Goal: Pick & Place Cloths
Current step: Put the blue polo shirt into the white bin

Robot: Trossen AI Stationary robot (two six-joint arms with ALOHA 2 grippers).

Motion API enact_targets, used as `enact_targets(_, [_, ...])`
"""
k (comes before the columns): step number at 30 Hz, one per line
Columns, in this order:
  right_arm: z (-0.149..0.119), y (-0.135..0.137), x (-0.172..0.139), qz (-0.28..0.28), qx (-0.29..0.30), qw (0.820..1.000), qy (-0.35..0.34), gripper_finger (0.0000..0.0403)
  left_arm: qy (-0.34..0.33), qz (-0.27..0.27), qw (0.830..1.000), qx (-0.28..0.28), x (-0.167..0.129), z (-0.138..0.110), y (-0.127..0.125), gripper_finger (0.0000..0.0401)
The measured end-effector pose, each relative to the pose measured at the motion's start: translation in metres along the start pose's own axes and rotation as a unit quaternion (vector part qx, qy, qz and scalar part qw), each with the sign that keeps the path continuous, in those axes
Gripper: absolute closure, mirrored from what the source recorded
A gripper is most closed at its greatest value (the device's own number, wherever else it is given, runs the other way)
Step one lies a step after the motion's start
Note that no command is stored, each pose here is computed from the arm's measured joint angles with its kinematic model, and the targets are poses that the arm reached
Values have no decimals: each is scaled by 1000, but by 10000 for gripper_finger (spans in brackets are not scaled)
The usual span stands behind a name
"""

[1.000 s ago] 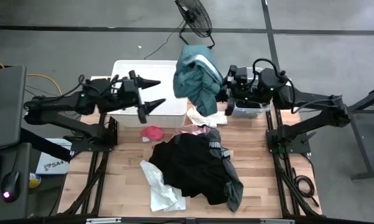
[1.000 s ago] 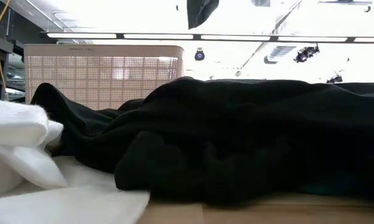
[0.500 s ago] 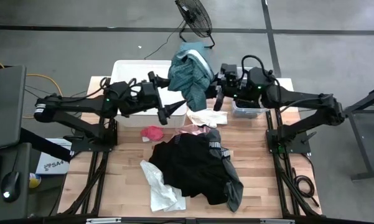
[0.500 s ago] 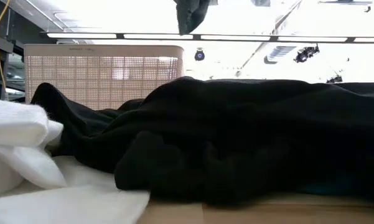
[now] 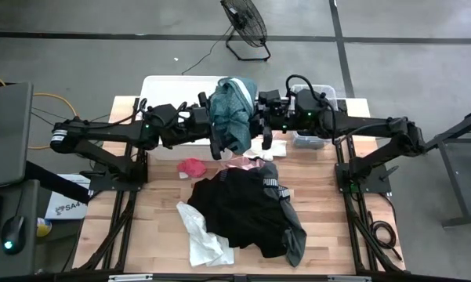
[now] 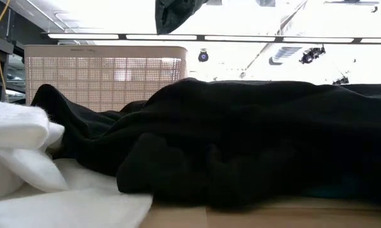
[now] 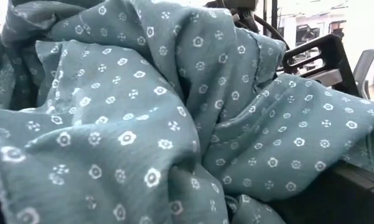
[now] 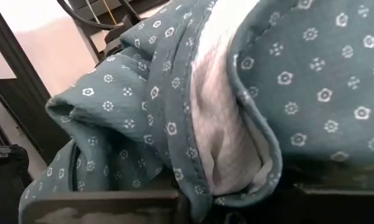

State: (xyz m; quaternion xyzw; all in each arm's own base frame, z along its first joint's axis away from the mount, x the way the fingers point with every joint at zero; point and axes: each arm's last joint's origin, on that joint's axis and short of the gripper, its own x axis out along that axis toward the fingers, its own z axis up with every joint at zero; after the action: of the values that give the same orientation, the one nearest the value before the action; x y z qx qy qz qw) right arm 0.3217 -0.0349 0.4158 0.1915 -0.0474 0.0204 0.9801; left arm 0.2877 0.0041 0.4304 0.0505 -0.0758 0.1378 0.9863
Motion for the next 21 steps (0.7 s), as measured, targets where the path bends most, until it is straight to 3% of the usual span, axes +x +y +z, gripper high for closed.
enact_targets(5, [0, 0, 0, 0, -1, 1000, 0, 365, 2, 0, 1000, -8, 0, 0, 0, 96])
enact_targets(14, [-1, 0, 0, 6, 0, 1000, 7, 365, 6, -7, 1000, -26, -4, 3, 1, 302])
enact_targets(18, [-1, -2, 0, 1, 0, 1000, 8, 364, 5, -15, 1000, -25, -7, 5, 2, 319])
enact_targets(21, [-1, -3, 0, -6, 0, 1000, 6, 314, 13, -20, 999, -23, -12, 7, 3, 323])
